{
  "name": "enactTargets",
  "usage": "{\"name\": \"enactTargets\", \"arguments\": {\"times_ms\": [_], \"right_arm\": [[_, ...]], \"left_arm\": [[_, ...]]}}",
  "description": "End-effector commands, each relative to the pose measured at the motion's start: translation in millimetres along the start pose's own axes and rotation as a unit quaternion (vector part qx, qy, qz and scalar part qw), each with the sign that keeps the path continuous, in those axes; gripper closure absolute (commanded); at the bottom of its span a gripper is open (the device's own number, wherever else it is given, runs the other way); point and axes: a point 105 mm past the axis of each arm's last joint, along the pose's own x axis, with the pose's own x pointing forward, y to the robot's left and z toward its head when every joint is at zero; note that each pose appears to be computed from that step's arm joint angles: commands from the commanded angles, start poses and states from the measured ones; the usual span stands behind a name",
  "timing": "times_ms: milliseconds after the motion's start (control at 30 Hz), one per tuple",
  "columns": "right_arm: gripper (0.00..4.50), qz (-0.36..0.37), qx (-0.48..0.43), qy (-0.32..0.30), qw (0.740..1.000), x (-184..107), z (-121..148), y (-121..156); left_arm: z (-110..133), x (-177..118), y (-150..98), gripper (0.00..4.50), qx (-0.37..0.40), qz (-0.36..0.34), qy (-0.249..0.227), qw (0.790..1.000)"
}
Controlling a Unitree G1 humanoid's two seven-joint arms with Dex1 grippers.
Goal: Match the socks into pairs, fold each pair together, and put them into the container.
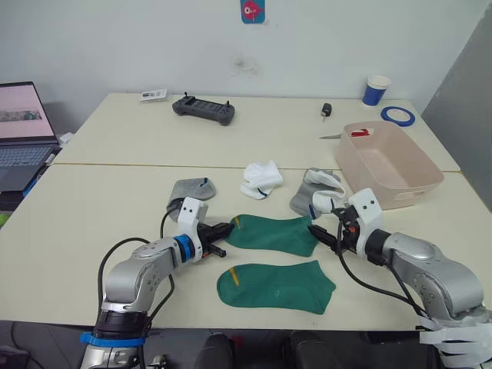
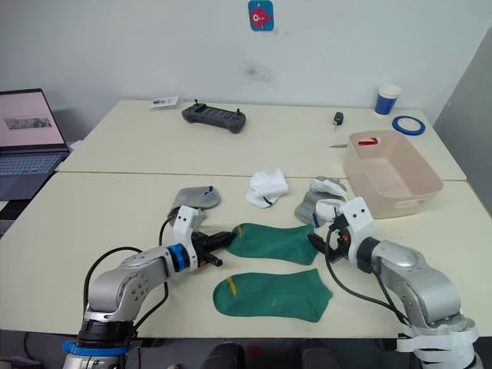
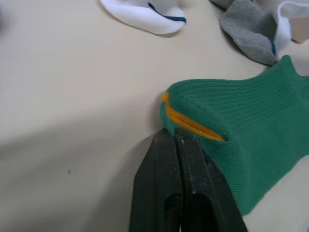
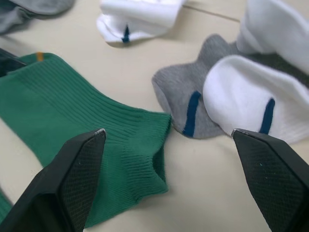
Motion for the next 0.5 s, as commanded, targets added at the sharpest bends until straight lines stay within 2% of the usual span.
{"name": "enactTargets", "arguments": {"times_ms": [33, 167, 367, 433, 500], "right_arm": [[0.00, -0.008, 0.031, 0.008, 0.999, 7, -6, 1], [0.87, -0.008, 0.074, 0.020, 0.997, 15, -15, 3], [3.10, 0.011, 0.061, 0.030, 0.998, 11, -15, 7], [3.66, 0.039, 0.051, 0.022, 0.998, 9, -11, 17], [4.42, 0.051, 0.043, 0.008, 0.998, 8, -5, 22]], "left_arm": [[9, -1, -5, 4.46, 0.011, -0.010, -0.013, 1.000], [8, -3, -6, 4.50, 0.012, -0.009, -0.014, 1.000], [16, -6, -6, 4.50, 0.012, -0.002, -0.033, 0.999], [18, -8, -8, 4.50, 0.013, -0.003, -0.037, 0.999], [20, -12, -10, 4.50, 0.014, -0.005, -0.041, 0.999]]}}
